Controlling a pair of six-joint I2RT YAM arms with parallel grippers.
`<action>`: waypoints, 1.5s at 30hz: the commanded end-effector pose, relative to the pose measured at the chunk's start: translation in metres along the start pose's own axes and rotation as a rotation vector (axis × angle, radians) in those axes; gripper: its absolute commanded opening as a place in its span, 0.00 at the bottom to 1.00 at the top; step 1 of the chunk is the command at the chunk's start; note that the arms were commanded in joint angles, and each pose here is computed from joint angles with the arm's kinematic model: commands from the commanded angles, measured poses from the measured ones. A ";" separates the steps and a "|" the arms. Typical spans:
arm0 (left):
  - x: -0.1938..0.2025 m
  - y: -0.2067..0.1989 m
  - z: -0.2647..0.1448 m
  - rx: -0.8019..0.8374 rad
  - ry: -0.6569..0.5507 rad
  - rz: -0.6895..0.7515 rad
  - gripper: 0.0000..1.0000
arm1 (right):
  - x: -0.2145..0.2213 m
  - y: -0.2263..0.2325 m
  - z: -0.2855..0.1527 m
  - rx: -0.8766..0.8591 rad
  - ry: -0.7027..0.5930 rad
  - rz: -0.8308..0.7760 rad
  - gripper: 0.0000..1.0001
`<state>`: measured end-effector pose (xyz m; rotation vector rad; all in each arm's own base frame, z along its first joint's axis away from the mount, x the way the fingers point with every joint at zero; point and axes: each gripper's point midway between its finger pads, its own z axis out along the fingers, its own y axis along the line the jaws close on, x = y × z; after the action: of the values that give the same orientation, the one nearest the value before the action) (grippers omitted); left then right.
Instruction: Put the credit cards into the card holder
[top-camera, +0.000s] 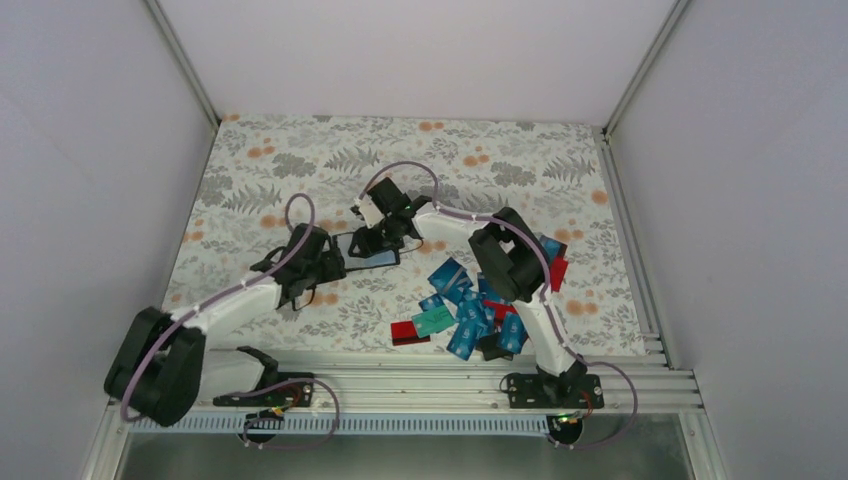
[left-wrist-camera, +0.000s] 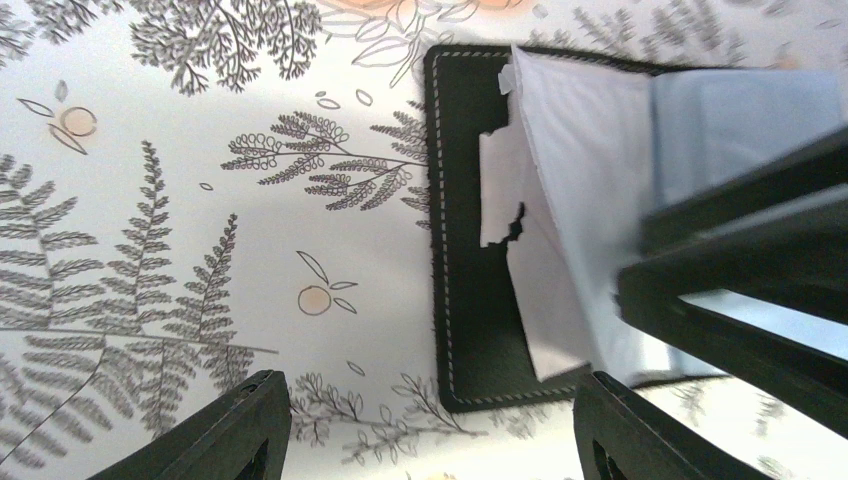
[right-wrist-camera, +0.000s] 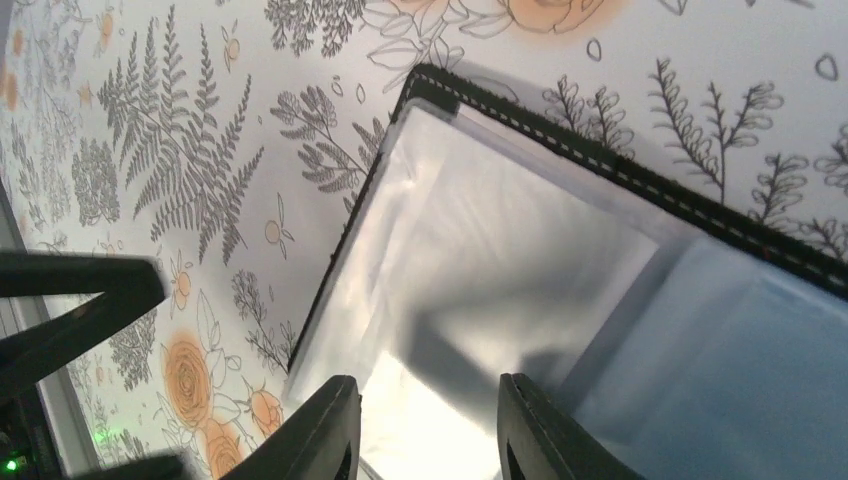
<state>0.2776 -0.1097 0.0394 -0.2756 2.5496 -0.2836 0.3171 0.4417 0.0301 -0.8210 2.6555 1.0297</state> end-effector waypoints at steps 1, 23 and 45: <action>0.003 -0.001 -0.026 0.040 -0.003 -0.052 0.71 | 0.004 -0.005 0.013 0.022 0.024 0.022 0.39; -0.022 -0.033 -0.059 0.142 -0.086 0.007 0.71 | -0.016 0.037 -0.059 0.019 -0.089 -0.078 0.47; 0.041 -0.178 -0.089 0.723 -0.025 0.491 0.63 | 0.155 -0.030 -0.180 0.355 -0.109 0.302 0.63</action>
<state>0.2240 -0.2413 0.1183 0.4354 2.3467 -0.8127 0.2344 0.2664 0.0969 -0.4585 2.7107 0.6458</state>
